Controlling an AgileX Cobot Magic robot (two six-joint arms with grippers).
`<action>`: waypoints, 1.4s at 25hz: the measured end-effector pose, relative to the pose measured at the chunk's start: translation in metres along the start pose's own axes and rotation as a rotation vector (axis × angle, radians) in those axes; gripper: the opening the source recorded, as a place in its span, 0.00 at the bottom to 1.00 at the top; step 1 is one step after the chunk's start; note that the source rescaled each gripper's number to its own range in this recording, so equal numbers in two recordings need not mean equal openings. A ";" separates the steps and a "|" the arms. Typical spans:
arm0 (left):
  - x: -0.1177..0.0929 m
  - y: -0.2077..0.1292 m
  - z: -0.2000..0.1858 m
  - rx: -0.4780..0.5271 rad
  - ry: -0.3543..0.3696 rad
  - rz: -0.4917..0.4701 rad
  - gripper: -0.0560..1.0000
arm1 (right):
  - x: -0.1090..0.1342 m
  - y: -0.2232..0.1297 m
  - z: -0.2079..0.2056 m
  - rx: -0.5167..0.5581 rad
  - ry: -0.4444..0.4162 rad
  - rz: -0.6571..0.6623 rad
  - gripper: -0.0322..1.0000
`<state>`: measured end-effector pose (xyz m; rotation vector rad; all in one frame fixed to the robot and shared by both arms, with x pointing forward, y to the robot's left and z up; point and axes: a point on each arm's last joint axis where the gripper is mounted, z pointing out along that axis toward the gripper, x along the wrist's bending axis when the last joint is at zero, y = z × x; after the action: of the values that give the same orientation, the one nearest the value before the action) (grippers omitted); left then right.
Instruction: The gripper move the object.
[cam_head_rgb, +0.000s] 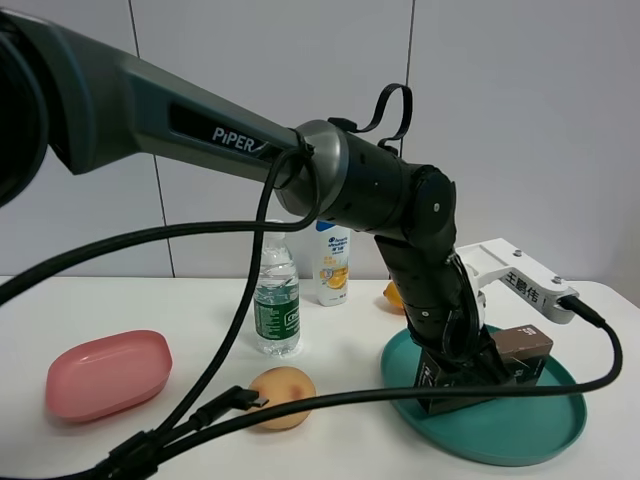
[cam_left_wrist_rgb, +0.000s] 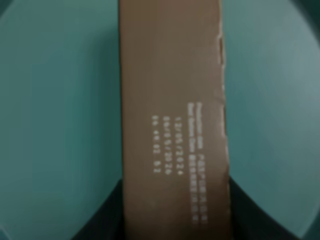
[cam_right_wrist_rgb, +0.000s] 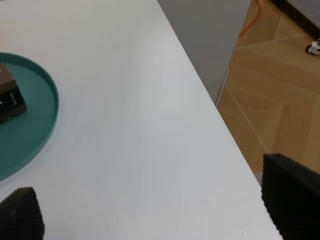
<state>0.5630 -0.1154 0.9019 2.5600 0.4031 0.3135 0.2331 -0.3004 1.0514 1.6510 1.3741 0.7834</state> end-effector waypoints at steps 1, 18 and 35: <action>0.001 0.001 0.000 -0.009 0.005 -0.001 0.07 | 0.000 0.000 0.000 0.000 0.000 0.000 1.00; 0.003 0.012 -0.017 -0.063 0.009 -0.111 0.99 | 0.000 0.000 0.000 0.000 0.000 0.000 1.00; 0.082 0.044 -0.273 -0.280 0.445 -0.217 1.00 | 0.000 0.000 0.000 0.000 0.000 0.000 1.00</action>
<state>0.5678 0.0033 1.1648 2.1387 0.7357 0.8022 0.2331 -0.3004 1.0514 1.6510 1.3741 0.7834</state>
